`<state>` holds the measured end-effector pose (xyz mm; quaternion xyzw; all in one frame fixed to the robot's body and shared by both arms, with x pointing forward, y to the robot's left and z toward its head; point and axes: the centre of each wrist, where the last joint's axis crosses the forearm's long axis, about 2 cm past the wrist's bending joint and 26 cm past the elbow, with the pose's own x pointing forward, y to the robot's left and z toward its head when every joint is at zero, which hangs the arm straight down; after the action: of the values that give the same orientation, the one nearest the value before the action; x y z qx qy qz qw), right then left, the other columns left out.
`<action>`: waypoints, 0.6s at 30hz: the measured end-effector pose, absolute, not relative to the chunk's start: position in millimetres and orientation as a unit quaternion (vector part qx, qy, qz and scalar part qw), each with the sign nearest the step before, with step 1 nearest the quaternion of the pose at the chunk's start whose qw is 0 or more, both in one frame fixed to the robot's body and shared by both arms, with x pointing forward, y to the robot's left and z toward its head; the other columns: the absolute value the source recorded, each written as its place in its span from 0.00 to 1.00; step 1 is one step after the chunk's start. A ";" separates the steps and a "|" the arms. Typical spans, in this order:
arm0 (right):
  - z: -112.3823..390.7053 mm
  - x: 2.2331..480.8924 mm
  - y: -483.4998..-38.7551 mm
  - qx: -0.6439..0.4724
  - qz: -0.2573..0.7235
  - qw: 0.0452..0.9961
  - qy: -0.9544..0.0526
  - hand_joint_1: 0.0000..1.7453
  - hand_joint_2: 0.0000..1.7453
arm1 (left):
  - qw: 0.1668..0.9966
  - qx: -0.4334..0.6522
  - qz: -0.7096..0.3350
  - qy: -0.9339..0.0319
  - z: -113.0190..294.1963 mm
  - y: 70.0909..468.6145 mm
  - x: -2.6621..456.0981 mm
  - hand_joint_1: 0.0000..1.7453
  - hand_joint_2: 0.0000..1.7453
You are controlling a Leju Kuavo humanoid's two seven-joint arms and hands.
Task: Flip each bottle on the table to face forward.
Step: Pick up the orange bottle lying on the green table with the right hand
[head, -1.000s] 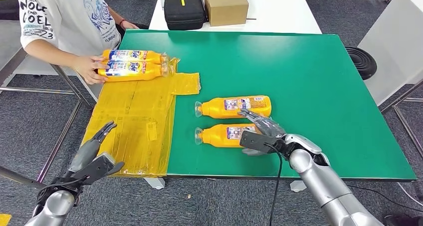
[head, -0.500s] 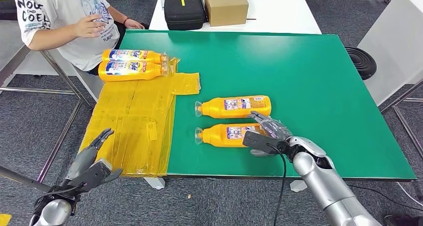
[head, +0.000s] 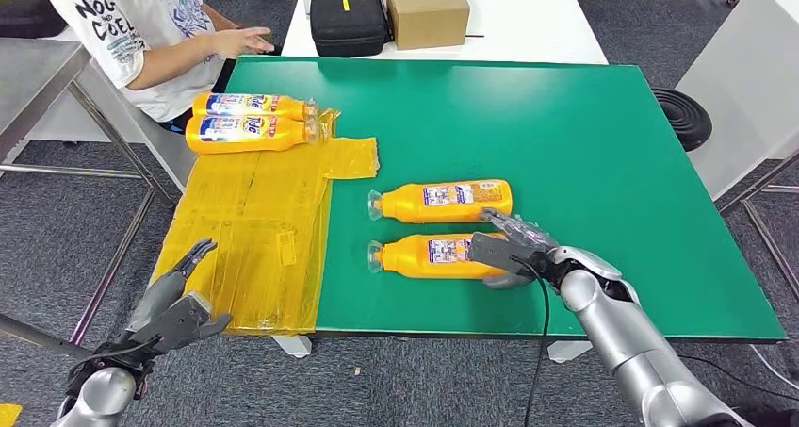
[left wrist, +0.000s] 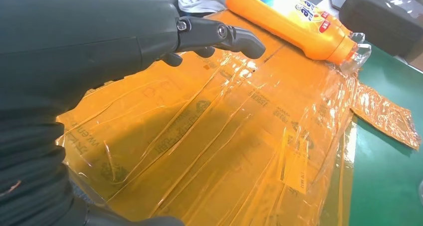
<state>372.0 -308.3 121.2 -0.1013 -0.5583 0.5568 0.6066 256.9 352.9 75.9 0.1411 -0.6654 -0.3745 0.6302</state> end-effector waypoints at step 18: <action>126.1 392.4 -312.0 -0.060 0.609 0.606 -0.508 0.79 1.00 | 0.642 0.131 -0.368 -0.660 71.5 356.1 260.5 0.00 1.00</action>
<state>392.4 -312.0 126.1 -0.0600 -0.5083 0.6088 0.6061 260.5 356.1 71.5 0.1307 -0.6598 -0.3677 0.6422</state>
